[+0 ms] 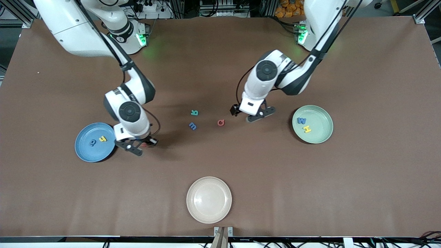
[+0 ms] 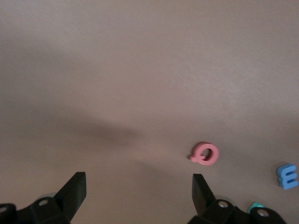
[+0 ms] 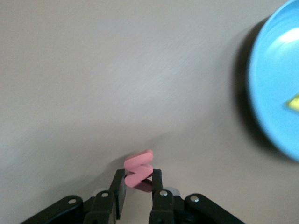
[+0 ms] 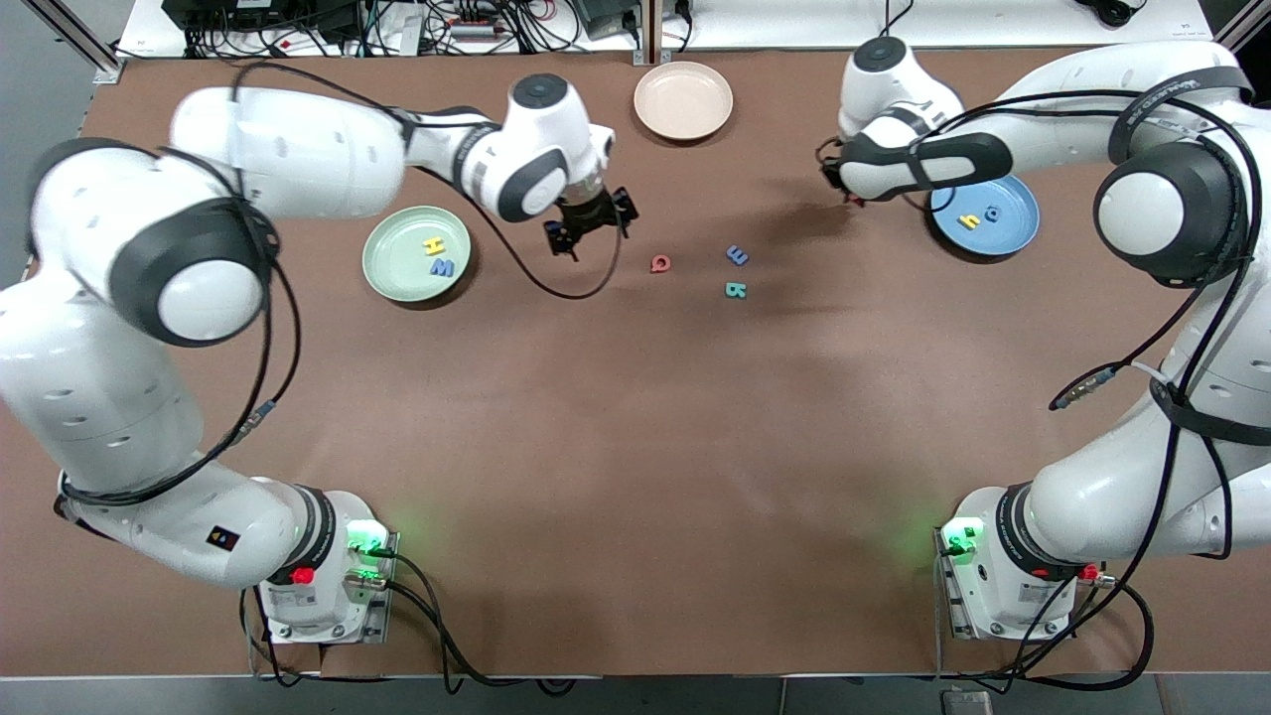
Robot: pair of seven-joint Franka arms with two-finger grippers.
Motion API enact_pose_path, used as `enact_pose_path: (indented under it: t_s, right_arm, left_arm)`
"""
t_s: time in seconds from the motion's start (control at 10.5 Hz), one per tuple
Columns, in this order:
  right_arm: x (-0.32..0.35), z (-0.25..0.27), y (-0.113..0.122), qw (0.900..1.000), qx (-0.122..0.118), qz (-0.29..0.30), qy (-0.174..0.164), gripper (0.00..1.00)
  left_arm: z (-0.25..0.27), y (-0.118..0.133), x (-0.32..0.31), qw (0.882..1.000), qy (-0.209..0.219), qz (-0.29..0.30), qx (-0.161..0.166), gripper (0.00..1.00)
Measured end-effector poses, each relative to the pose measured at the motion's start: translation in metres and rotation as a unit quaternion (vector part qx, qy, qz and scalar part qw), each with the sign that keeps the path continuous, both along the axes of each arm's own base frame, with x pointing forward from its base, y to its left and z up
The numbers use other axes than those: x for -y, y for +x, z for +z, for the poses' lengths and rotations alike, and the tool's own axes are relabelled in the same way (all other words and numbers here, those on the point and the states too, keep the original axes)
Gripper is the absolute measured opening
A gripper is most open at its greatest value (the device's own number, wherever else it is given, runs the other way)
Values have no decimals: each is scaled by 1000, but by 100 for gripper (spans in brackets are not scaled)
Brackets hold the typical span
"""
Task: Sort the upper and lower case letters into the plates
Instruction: 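Carry the W to the blue plate while the left gripper reaches the Q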
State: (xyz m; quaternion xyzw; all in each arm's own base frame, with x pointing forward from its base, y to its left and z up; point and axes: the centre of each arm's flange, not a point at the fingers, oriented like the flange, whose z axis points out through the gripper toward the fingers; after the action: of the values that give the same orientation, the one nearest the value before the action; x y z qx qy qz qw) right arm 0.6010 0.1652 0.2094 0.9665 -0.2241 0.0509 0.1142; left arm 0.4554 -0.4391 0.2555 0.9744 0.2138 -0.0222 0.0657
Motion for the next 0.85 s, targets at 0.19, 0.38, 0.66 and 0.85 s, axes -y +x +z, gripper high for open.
enact_pose_path:
  t_s: [0.19,0.38,0.66,0.85]
  right_arm:
    - [48,-2,9,999,-10,15,-32,27]
    - [90,5,16,998,-28,37,-43,27]
    - [135,25,21,995,-41,58,-63,30]
    - [140,28,21,995,-44,66,-66,42]
  left_arm:
    - [-31,-2,25,1000,16,-2,0,100]
    - [-51,14,35,999,31,33,7,100]
    - [-37,37,46,995,54,79,-8,100]
    - [-32,39,54,995,57,87,-10,100]
